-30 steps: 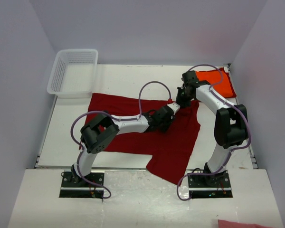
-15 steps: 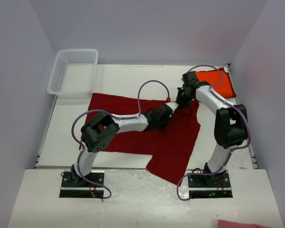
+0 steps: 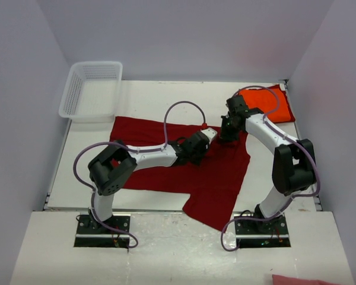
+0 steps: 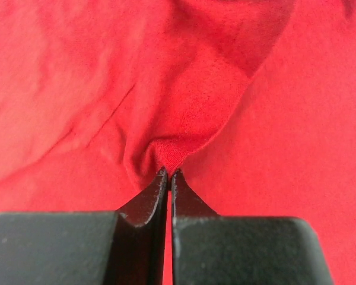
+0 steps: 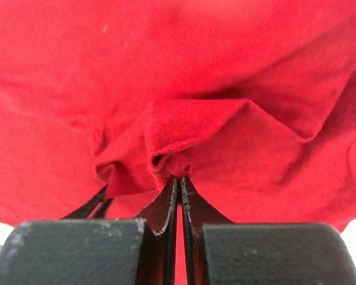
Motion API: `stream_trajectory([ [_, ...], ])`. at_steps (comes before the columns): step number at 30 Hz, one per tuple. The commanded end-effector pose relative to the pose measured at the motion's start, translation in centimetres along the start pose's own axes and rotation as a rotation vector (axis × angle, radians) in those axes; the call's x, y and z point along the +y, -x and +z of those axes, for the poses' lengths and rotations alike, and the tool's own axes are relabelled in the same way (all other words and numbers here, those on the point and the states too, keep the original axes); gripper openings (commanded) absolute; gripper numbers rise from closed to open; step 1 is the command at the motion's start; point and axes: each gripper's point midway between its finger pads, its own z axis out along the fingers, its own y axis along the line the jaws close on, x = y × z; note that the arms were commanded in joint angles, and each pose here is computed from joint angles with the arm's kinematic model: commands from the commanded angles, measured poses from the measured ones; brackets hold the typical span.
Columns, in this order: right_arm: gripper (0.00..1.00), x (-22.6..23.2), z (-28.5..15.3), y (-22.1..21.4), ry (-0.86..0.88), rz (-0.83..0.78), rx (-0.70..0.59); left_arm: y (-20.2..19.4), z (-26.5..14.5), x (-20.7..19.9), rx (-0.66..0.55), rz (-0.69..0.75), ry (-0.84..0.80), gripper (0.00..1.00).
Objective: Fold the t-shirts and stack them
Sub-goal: Fold the flattened tshirt in 1/3 of the way
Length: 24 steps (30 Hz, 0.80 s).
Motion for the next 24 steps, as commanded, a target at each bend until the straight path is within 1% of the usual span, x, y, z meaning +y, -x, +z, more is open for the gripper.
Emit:
stream_trajectory([
  [1,0.00,0.0,-1.8,-0.5,-0.016,-0.017,-0.044,1.4,-3.2,-0.2,-0.043,-0.012,-0.020,0.00],
  [5,0.00,-0.8,-2.1,-1.7,-0.047,-0.022,-0.042,0.1,-4.7,-0.5,-0.021,0.004,-0.040,0.00],
  [11,0.00,-1.7,-3.3,-3.6,-0.060,-0.020,-0.048,-1.4,-6.5,-1.3,0.000,0.022,-0.118,0.00],
  [18,0.00,-1.4,-3.9,-6.3,-0.047,-0.044,-0.034,-3.1,-7.2,-1.5,0.041,0.059,-0.142,0.00],
  [24,0.00,-1.1,-3.3,-8.8,-0.043,-0.052,0.004,-3.8,-6.9,-1.2,0.062,0.082,-0.134,0.00],
])
